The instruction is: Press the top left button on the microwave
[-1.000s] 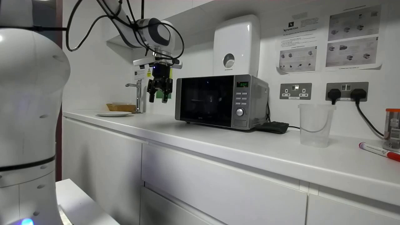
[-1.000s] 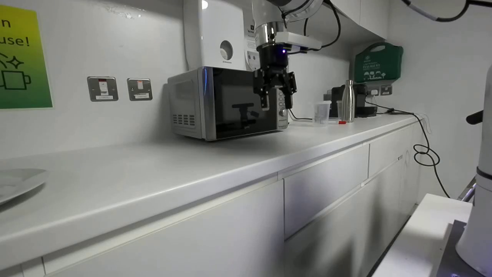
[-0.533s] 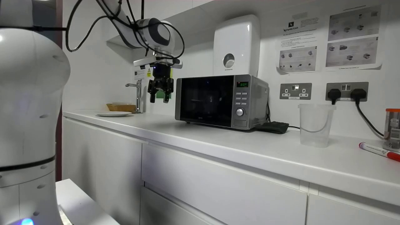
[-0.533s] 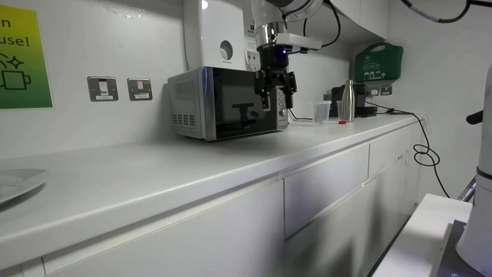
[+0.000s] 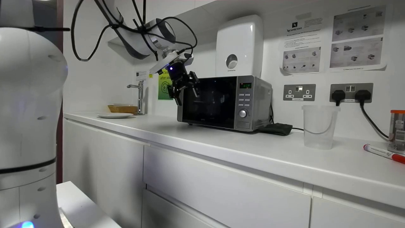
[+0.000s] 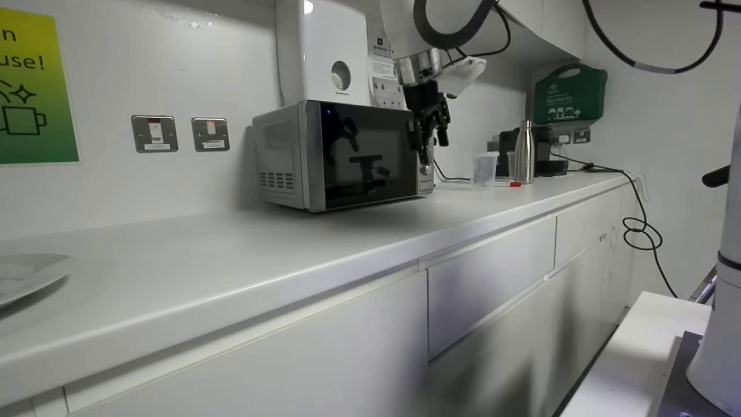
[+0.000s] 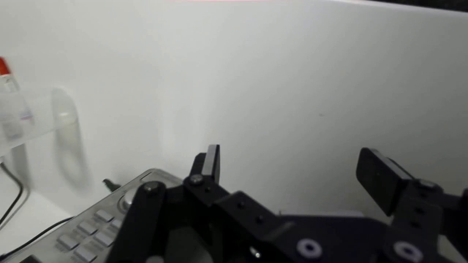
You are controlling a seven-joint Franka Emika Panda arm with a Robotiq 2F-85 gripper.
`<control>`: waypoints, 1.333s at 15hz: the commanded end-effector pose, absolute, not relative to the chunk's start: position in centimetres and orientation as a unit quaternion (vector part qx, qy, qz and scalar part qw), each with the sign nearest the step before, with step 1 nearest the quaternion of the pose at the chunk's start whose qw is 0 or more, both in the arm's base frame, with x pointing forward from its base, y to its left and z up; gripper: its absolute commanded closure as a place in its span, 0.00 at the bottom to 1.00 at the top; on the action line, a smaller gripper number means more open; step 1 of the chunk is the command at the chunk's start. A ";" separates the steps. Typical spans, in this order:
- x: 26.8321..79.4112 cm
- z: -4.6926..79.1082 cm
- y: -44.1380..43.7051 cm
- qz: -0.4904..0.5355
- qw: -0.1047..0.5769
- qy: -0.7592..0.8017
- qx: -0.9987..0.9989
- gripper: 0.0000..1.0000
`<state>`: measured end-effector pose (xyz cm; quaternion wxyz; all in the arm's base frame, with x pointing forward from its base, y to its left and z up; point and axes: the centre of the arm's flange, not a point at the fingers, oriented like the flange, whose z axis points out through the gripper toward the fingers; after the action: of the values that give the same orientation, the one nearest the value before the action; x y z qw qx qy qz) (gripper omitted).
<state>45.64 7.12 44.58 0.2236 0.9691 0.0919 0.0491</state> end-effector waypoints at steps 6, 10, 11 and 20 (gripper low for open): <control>47.9 44.1 -0.4 0.160 0.413 0.118 0.889 0.33; 47.7 45.1 -0.2 0.177 0.395 0.096 0.896 0.66; 47.7 45.2 0.1 0.180 0.388 0.093 0.899 0.73; 50.0 45.4 -1.1 0.198 0.391 0.077 0.896 1.00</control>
<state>47.94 -0.12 45.45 0.3884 0.8986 0.0863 0.1851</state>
